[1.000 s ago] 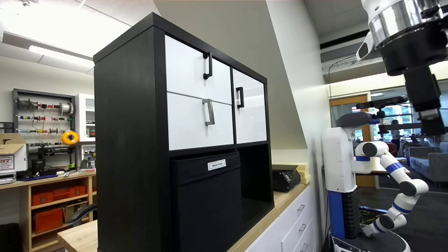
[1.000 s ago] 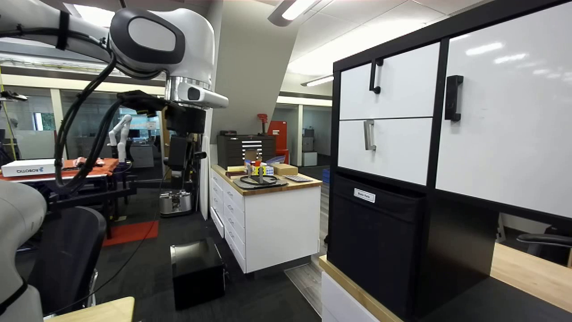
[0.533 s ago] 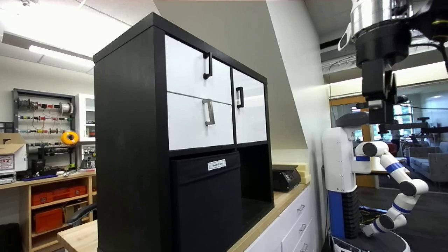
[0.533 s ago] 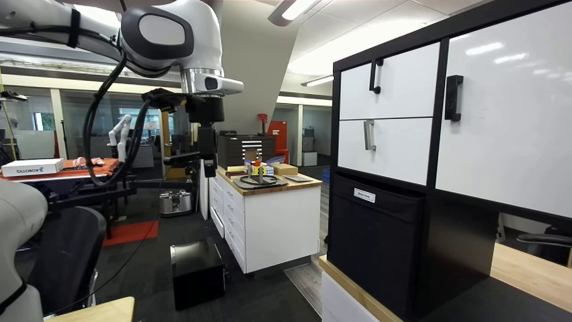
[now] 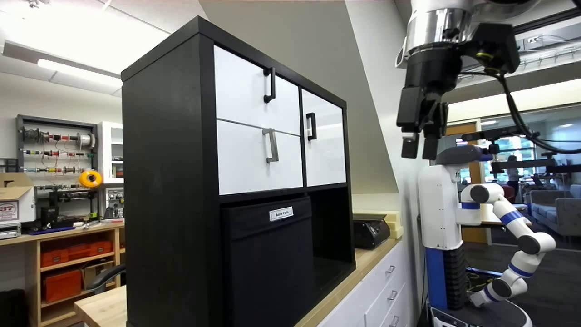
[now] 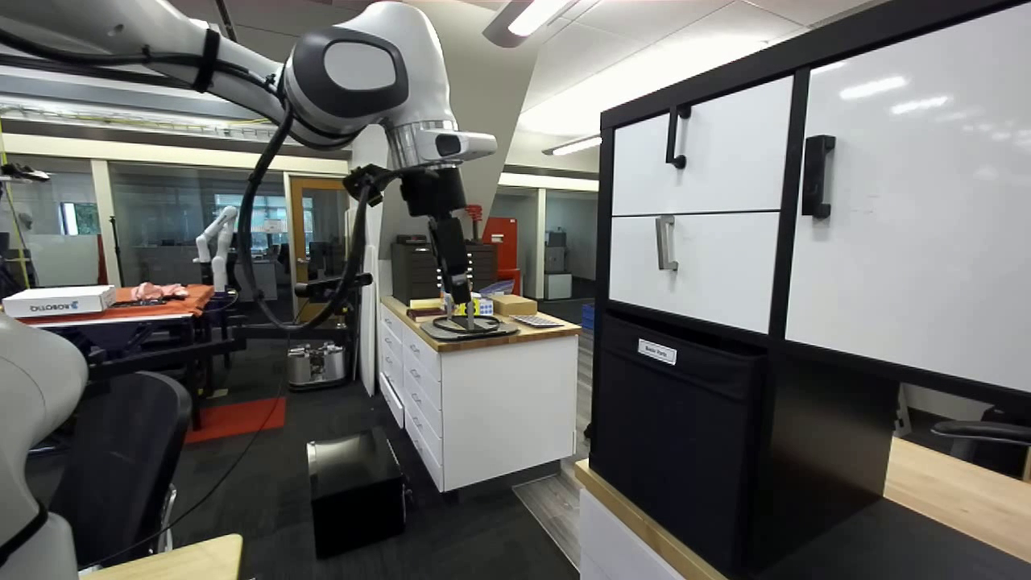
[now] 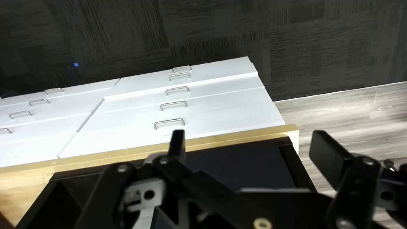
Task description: Open the bottom drawer of the kitchen cabinet
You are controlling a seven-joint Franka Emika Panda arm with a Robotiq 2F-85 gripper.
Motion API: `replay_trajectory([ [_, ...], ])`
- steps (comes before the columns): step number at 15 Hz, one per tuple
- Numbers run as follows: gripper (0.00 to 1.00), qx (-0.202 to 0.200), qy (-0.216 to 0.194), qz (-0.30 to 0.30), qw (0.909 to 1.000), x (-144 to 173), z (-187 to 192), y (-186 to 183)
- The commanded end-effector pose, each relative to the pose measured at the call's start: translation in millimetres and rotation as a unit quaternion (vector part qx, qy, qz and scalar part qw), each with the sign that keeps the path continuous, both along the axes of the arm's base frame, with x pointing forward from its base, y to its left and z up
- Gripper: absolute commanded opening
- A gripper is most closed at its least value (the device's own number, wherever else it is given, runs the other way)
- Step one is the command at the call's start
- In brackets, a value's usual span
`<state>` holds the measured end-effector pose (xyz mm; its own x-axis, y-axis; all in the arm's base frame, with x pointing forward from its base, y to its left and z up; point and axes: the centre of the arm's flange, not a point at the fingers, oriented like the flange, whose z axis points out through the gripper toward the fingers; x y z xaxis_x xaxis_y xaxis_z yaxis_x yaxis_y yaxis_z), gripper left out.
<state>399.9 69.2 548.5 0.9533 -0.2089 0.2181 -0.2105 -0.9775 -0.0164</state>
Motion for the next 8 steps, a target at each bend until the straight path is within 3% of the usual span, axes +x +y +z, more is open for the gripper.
replay_trajectory([
  [1, 1.00, -0.014, -0.020, 0.016, 0.9996, 48, 8, -6],
  [5, 1.00, -0.021, -0.041, 0.024, 0.9987, 75, 15, -7],
  [8, 1.00, -0.017, -0.033, 0.018, 0.9991, 67, 9, -4],
])
